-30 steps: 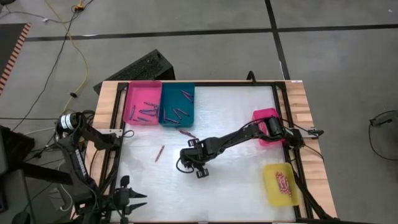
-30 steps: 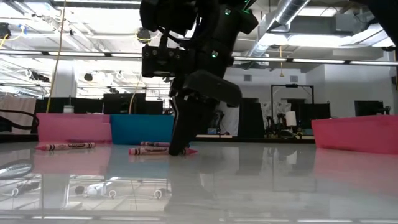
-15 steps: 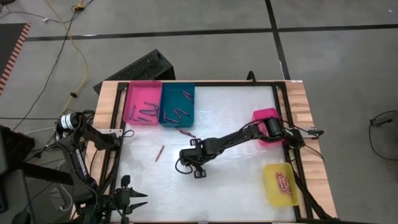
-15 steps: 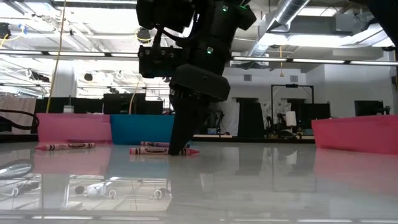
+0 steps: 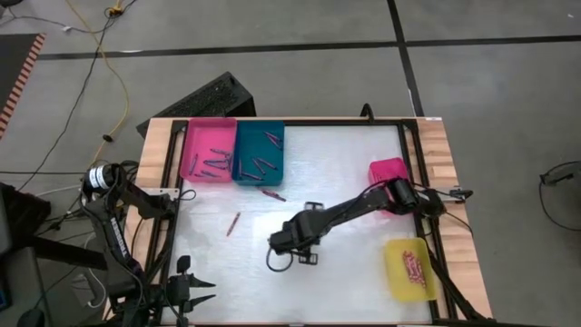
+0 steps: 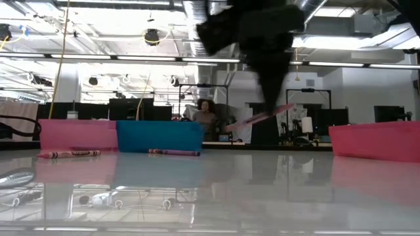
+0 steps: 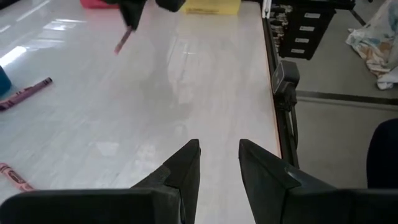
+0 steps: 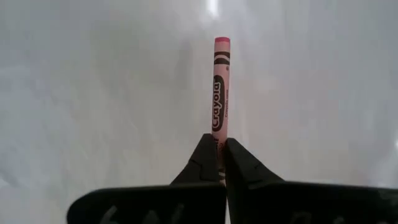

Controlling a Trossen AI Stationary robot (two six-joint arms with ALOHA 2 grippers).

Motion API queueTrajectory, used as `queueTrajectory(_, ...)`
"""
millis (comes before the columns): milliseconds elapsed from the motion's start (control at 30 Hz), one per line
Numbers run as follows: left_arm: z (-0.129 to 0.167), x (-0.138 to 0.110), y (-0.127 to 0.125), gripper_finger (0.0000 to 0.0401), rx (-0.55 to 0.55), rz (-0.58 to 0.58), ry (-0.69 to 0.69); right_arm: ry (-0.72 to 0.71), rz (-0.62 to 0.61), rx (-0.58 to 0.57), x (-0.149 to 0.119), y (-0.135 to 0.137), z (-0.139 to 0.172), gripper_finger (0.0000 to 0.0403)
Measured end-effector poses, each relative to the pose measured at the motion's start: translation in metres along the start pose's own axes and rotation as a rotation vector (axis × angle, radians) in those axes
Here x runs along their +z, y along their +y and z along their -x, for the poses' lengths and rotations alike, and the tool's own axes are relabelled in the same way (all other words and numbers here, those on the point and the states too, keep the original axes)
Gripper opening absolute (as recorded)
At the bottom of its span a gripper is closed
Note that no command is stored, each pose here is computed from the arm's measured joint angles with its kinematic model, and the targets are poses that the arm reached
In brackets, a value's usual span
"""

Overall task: Sort crayons
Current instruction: Put the pink crayon into the yellow bin

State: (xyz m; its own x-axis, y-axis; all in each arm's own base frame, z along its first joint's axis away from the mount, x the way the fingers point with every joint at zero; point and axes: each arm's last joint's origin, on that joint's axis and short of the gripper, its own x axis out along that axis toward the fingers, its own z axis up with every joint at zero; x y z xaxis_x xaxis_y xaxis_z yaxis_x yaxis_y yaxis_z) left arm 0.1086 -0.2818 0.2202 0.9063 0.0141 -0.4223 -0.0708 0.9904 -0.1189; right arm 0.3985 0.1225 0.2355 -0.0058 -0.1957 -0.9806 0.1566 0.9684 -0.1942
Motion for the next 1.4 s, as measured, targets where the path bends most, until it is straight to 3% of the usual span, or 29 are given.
queueTrajectory(67,0.0,0.0,0.0,0.01,0.001,-0.006,-0.001,0.089,-0.048,-0.056,-0.015,0.004,0.006,0.0005)
queueTrajectory(267,0.0,0.001,0.001,0.01,0.013,-0.025,-0.021,0.07,-0.139,-0.055,-0.039,0.035,0.017,0.0005)
queueTrajectory(600,0.0,0.001,0.001,0.01,0.013,-0.035,-0.02,0.127,-0.187,0.042,-0.086,0.091,0.031,0.0005)
queueTrajectory(800,-0.003,0.002,0.001,0.01,0.022,-0.045,-0.021,0.144,-0.205,0.096,-0.118,0.112,0.049,0.0005)
queueTrajectory(1133,-0.012,0.007,0.005,0.01,0.052,-0.039,-0.018,0.167,-0.458,0.157,-0.19,0.098,0.092,0.0005)
queueTrajectory(1400,-0.016,0.009,0.007,0.01,0.067,-0.043,-0.019,0.258,-0.776,0.033,-0.253,0.077,0.081,0.0005)
